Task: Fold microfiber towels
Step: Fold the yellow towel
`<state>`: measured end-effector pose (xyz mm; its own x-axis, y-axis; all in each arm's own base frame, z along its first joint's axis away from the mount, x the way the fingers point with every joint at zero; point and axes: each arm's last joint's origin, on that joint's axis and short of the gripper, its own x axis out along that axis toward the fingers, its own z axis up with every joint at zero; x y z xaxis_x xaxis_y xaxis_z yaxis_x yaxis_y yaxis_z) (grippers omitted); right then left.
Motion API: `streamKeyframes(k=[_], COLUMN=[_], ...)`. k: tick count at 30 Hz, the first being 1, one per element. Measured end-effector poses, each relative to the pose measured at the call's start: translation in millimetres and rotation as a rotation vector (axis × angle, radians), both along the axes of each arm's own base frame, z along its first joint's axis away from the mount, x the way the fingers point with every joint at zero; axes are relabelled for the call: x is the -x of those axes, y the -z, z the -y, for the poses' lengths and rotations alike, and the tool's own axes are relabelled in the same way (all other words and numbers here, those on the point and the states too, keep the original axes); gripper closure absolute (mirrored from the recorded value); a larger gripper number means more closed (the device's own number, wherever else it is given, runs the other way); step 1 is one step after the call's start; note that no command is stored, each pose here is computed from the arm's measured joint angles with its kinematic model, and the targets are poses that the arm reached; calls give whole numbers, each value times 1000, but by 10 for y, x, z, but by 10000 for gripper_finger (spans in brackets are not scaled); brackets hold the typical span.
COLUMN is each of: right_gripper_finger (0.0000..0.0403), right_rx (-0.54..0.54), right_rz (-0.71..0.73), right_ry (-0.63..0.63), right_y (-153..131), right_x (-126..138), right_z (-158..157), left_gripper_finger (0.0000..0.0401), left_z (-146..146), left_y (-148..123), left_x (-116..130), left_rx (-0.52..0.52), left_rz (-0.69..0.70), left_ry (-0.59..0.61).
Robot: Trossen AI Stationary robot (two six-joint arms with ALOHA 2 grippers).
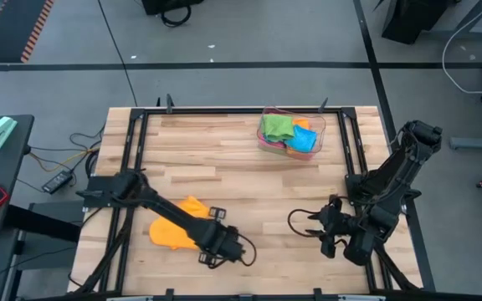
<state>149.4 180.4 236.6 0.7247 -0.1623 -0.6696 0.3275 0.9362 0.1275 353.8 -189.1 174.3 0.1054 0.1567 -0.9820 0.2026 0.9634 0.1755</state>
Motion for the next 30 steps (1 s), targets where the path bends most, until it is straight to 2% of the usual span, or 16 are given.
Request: streamKeyframes(k=[3, 6, 10, 15, 18, 22, 26, 30], right_gripper_finger=[190, 190, 190, 190, 190, 190, 190, 190], right_rx=[16, 27, 34, 35, 33, 25, 21, 19], right_rz=[-3, -5, -7, -7, -5, -2, -1, 0], right_ry=[2, 13, 22, 28, 28, 31, 34, 36], right_y=[0, 0, 0, 0, -1, -2, -3, -3], right_x=[-29, -66, -97, -108, -110, -112, -112, -112], right_z=[24, 57, 83, 93, 92, 89, 88, 88], left_gripper_finger=[369, 342, 298, 235, 209, 200, 211, 225], left_z=[19, 135, 349, 512, 555, 602, 632, 668], left_y=[-104, -199, -224, -93, -22, 135, 279, 323], left_x=[164, 288, 442, 570, 598, 629, 679, 701], left_rx=[52, 128, 142, -21, -41, -89, -145, -165], left_rz=[-8, -25, -28, 42, 44, 6, -50, -36], left_ry=[-43, -33, -5, -16, -50, -62, -51, -69])
